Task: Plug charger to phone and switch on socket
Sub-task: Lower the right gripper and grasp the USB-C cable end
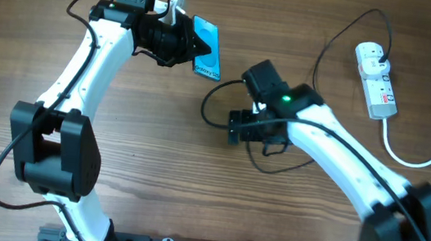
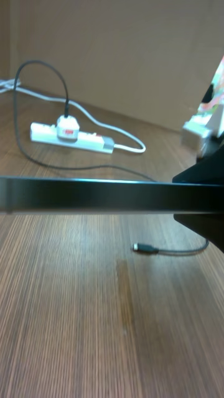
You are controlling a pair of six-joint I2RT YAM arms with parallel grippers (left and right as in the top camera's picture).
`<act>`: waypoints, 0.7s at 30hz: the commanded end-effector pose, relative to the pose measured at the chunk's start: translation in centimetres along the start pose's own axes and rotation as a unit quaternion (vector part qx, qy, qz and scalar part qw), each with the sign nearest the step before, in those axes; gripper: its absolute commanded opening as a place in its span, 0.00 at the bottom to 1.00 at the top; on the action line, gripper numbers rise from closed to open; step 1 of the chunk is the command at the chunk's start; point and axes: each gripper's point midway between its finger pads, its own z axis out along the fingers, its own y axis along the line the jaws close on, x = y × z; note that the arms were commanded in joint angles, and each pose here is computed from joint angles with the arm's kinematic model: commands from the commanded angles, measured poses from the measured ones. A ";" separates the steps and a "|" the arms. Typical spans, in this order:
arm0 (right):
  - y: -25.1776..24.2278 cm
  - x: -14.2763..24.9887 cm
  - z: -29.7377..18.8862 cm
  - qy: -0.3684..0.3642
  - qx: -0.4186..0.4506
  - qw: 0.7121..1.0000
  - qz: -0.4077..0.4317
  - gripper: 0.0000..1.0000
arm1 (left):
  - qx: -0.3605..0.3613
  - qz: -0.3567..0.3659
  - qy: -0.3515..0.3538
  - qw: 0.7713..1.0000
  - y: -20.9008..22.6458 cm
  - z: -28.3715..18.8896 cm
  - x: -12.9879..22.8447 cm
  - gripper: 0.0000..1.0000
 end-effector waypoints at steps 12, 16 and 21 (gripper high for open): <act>-0.1 -2.7 4.3 -0.027 0.014 0.999 -0.016 0.58 | -0.044 -0.055 -0.070 0.995 4.9 -5.9 -3.5 0.04; -0.5 -2.8 5.4 -0.026 0.028 0.999 0.007 0.50 | -0.088 -0.076 -0.079 0.990 6.9 -6.5 -3.5 0.04; -2.5 -2.9 7.5 -0.023 0.081 0.996 0.038 0.49 | -0.107 -0.073 -0.081 0.988 7.2 -6.3 -3.3 0.04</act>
